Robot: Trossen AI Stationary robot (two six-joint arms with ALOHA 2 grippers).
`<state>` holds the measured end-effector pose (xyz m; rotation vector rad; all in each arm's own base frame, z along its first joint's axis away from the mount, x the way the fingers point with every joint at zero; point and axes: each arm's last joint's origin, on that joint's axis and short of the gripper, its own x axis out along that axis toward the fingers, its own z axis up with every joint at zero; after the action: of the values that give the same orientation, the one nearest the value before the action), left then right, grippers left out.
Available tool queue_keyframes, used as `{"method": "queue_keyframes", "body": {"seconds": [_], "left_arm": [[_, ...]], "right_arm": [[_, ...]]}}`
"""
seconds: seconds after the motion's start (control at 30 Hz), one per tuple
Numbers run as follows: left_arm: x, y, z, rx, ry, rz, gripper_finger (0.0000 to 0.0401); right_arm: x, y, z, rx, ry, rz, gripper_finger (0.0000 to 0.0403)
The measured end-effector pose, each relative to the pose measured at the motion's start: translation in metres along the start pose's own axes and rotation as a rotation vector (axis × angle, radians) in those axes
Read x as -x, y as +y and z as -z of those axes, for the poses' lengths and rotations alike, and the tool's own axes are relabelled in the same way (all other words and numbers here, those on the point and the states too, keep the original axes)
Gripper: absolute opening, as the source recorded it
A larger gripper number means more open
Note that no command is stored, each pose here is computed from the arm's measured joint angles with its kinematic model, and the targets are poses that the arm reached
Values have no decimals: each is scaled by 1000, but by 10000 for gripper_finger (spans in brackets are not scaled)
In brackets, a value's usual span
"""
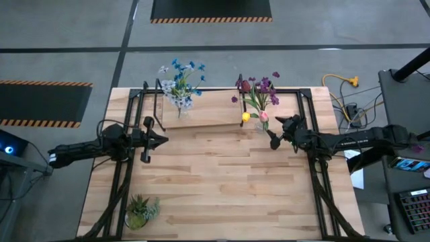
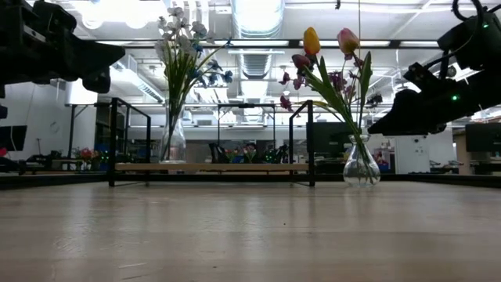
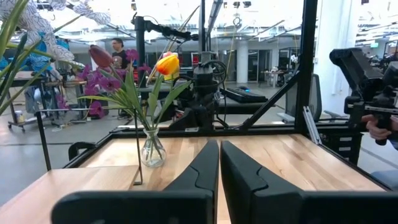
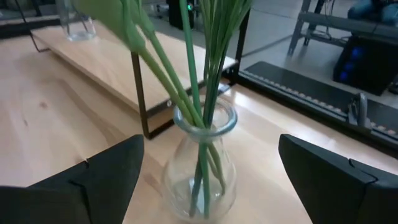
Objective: Pick and place flowers into a vace then onto a shelf
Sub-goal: Put the transparent vase on the shelf
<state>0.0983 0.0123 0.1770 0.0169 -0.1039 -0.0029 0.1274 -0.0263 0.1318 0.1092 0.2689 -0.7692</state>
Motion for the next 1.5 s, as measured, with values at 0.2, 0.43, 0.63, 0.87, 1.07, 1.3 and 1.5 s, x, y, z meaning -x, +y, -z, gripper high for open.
{"method": "queue_keyframes", "body": {"seconds": [0.2,0.43,0.63,0.87,1.07,1.3,1.5], "left_arm": [[0,0,0,0,-1,0,0],[0,0,0,0,-1,0,0],[0,0,0,0,0,0,0],[0,0,0,14,1,1,0],[0,0,0,20,4,1,0],[0,0,1,20,8,1,0],[0,0,1,22,14,1,0]], "right_arm": [[-6,4,4,-40,17,9,363],[-13,9,6,-45,19,10,363],[-26,20,0,-23,64,36,363],[-41,28,0,44,80,208,363],[-51,26,6,35,115,261,363],[-64,26,1,-13,118,306,363],[-70,26,-2,-21,120,326,357]]}}
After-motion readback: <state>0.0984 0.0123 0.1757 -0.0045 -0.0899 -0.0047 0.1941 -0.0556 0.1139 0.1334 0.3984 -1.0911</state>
